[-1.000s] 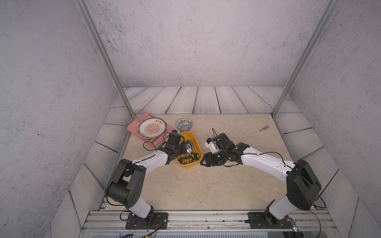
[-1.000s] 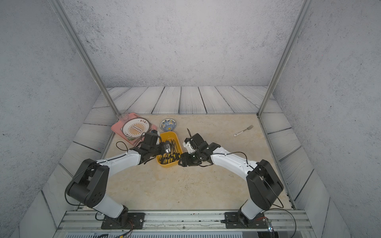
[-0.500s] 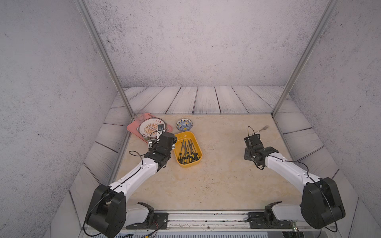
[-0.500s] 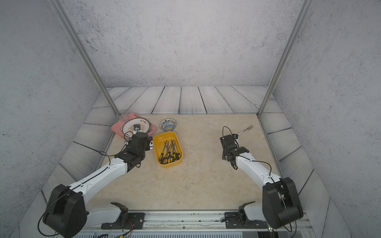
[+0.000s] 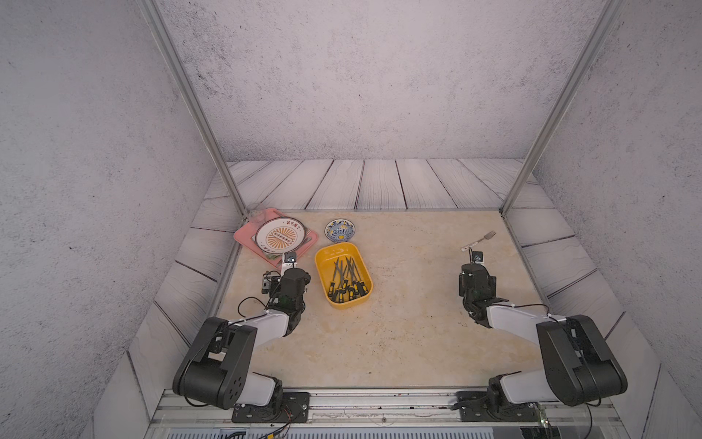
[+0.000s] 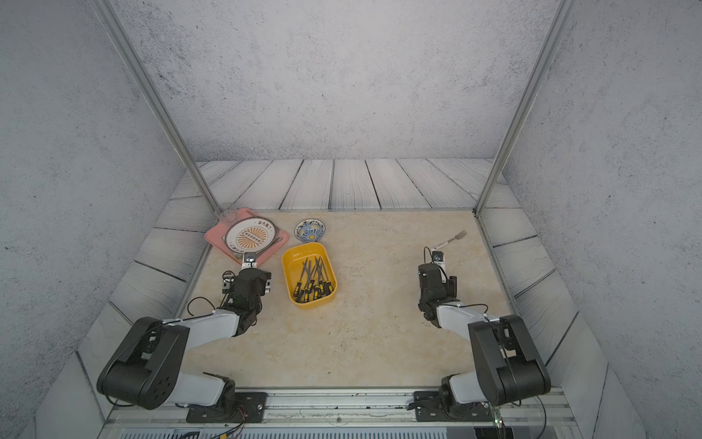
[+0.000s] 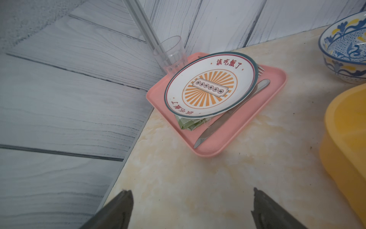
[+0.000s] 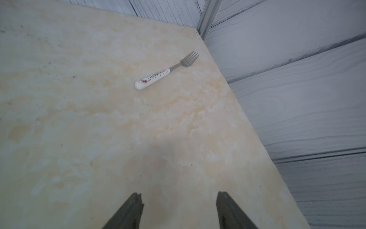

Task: Put the file tool into the storage box
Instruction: Reset both arms

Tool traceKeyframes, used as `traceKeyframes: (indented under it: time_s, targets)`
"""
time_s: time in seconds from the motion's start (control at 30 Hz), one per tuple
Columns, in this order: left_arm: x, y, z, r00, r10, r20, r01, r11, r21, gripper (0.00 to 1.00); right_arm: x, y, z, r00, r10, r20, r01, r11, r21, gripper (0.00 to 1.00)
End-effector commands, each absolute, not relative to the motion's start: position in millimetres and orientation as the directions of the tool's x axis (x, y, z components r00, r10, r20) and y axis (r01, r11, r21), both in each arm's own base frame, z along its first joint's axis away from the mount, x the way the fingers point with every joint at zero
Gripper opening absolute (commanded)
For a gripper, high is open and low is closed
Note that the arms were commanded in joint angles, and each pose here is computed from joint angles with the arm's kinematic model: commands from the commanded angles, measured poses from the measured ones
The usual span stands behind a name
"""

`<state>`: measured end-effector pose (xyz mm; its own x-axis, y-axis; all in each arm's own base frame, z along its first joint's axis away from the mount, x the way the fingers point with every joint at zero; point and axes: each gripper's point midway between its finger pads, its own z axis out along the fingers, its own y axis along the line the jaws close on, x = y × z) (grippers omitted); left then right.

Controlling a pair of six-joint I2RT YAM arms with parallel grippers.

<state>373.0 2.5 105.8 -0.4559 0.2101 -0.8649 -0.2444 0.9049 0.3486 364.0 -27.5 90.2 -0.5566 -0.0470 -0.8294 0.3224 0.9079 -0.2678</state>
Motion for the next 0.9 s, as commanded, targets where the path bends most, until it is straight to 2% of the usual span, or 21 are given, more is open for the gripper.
traceKeyframes:
  time_s: [0.0,0.13,0.2,0.23,0.3,0.4,0.43,0.53,0.63,0.7,0.87]
  targets:
    - [393,-6,117,-0.357,0.242,-0.902,-0.192,0.926,0.324,0.98,387,-30,114,-0.439,0.010,-0.898,0.321,0.936,-0.146,0.65]
    - [398,13,109,-0.407,0.119,-0.905,-0.201,0.955,0.216,0.98,390,-31,109,-0.453,0.058,-0.890,0.261,0.963,-0.070,0.65]
    - [399,24,103,-0.392,0.049,-0.919,-0.196,0.971,0.136,0.98,392,-25,112,-0.442,0.029,-0.897,0.209,0.975,-0.071,0.65]
    - [396,32,97,-0.399,0.005,-0.917,-0.219,0.970,0.101,0.98,392,-11,111,-0.418,-0.030,-0.908,0.114,0.990,-0.086,0.99]
    - [397,39,96,-0.331,-0.013,-0.944,-0.243,0.967,0.071,0.98,389,-17,106,-0.384,-0.007,-0.923,0.152,0.986,-0.071,1.00]
    - [399,27,91,-0.413,0.007,-0.911,-0.162,0.983,0.082,0.98,395,-20,90,-0.354,0.041,-0.934,0.122,0.993,-0.002,1.00]
    - [400,27,92,-0.390,0.011,-0.921,-0.158,0.984,0.078,0.98,399,-18,91,-0.342,0.039,-0.939,0.108,0.994,0.002,1.00]
    - [402,24,91,-0.389,0.010,-0.921,-0.127,0.990,0.064,0.98,402,-7,85,-0.451,0.006,-0.892,0.034,0.999,-0.011,1.00]
    - [403,24,91,-0.401,0.005,-0.916,-0.123,0.991,0.060,0.98,404,-5,87,-0.396,-0.004,-0.918,0.016,1.000,-0.012,1.00]
    - [401,23,90,-0.411,0.007,-0.911,-0.120,0.991,0.062,0.98,402,-6,85,-0.442,0.000,-0.897,0.021,1.000,-0.010,1.00]
    - [402,23,92,-0.402,0.010,-0.915,-0.121,0.991,0.064,0.98,403,-6,85,-0.440,0.003,-0.898,0.024,1.000,-0.009,1.00]
